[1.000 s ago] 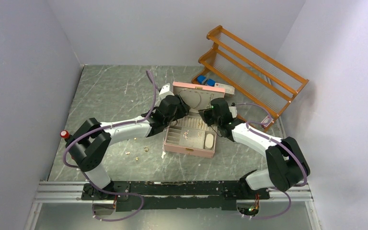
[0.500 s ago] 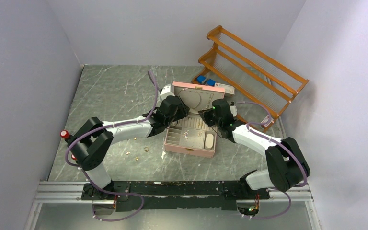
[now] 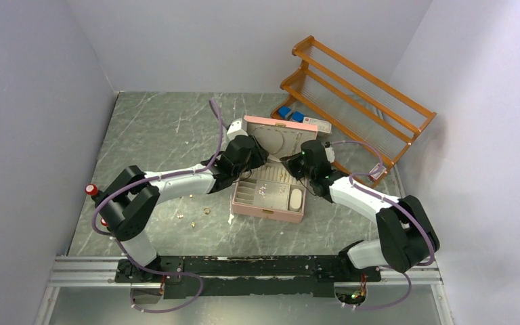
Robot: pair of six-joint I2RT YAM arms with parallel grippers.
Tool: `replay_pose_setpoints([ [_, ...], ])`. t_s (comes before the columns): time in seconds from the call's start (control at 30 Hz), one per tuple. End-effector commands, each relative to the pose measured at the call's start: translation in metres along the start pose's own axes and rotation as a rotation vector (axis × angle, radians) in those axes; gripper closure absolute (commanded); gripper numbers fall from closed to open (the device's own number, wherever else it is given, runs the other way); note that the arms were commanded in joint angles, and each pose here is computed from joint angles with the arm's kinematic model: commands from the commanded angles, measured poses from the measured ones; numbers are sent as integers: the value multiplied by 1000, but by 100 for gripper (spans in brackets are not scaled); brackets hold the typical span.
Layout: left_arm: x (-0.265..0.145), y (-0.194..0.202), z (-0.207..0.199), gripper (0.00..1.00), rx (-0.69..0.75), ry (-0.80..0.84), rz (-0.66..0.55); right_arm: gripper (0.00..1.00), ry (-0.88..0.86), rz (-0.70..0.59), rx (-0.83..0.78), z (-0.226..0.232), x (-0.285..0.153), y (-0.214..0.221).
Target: Organize the mixed jewelry
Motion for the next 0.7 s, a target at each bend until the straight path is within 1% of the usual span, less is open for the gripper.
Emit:
replay_pose_setpoints([
  [0.0, -9, -18, -34, 61, -16, 105, -39, 94, 4, 13, -54, -7, -3, 3],
  [0.07, -10, -18, -33, 60, -15, 106, -38, 91, -10, 2, -60, -2, -3, 0],
  [0.17, -10, -18, -32, 59, -17, 109, -40, 91, -26, -9, -75, 8, -3, -5],
  [0.43, -4, -20, -39, 66, -5, 130, -40, 92, -29, -6, -70, 6, -5, -4],
  [0.67, 5, -18, -33, 66, 5, 104, -32, 92, -37, -1, -68, 7, -6, -3],
])
Point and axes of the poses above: each gripper's point midway between its finger pads, its own x axis out along the fingers, its own z axis along the line the jaws close on, y = z × x, the point moved 1 cm from there along -x, back along the fingers, and after that the axes turned 11 degrees about -x, right-handed, at the moved point
